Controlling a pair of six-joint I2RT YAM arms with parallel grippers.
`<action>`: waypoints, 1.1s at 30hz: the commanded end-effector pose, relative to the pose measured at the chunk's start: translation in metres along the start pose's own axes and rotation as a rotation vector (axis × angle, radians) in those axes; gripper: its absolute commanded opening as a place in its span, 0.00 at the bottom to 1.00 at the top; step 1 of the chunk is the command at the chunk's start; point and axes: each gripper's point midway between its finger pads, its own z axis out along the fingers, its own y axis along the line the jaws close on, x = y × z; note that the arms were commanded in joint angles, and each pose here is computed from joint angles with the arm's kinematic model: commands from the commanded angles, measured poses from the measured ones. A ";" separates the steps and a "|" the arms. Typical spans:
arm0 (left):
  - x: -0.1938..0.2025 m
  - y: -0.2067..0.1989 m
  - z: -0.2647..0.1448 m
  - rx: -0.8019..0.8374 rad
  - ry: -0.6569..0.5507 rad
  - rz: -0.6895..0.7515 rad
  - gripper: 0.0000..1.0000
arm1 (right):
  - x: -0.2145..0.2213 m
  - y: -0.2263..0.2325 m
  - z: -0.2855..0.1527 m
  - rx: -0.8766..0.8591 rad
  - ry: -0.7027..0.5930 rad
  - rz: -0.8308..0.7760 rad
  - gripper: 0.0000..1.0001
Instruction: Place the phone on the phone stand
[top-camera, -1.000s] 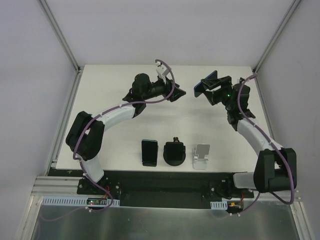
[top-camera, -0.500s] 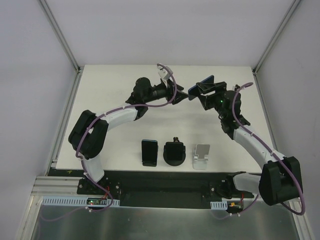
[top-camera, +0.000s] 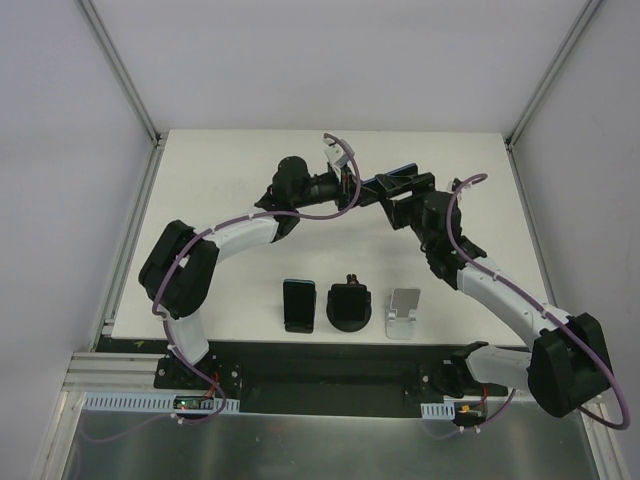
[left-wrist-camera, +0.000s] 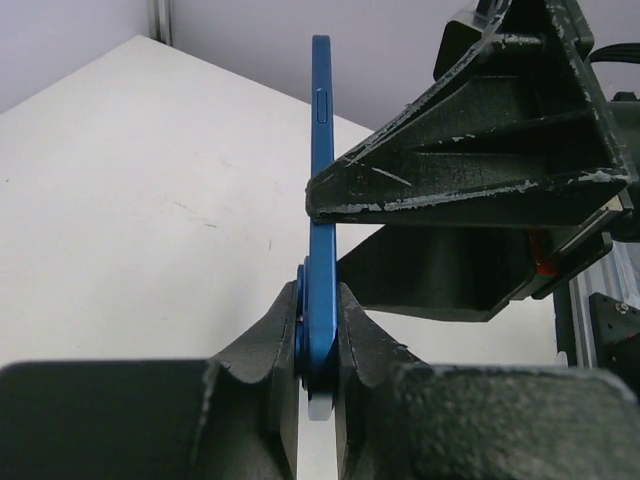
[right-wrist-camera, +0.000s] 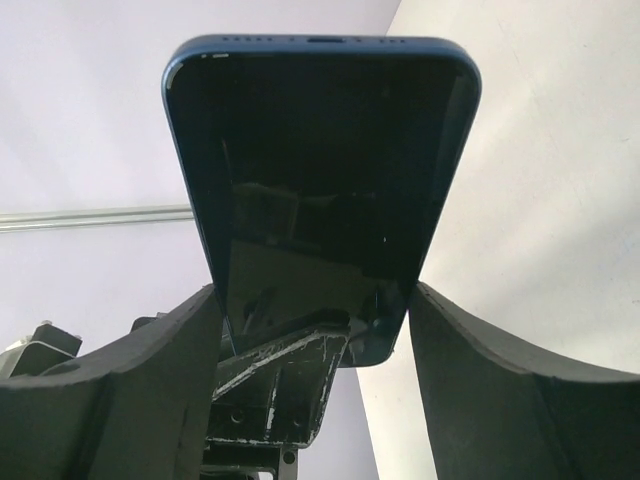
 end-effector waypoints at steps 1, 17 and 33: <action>-0.049 -0.004 -0.012 -0.024 -0.059 0.071 0.00 | 0.003 0.061 -0.025 -0.191 0.037 -0.072 0.40; -0.080 -0.028 -0.063 0.218 0.191 -0.272 0.00 | -0.007 0.015 -0.094 -0.210 0.281 -1.722 0.96; -0.075 -0.035 -0.065 0.276 0.258 -0.341 0.00 | 0.013 0.061 -0.023 -0.140 0.261 -2.410 0.96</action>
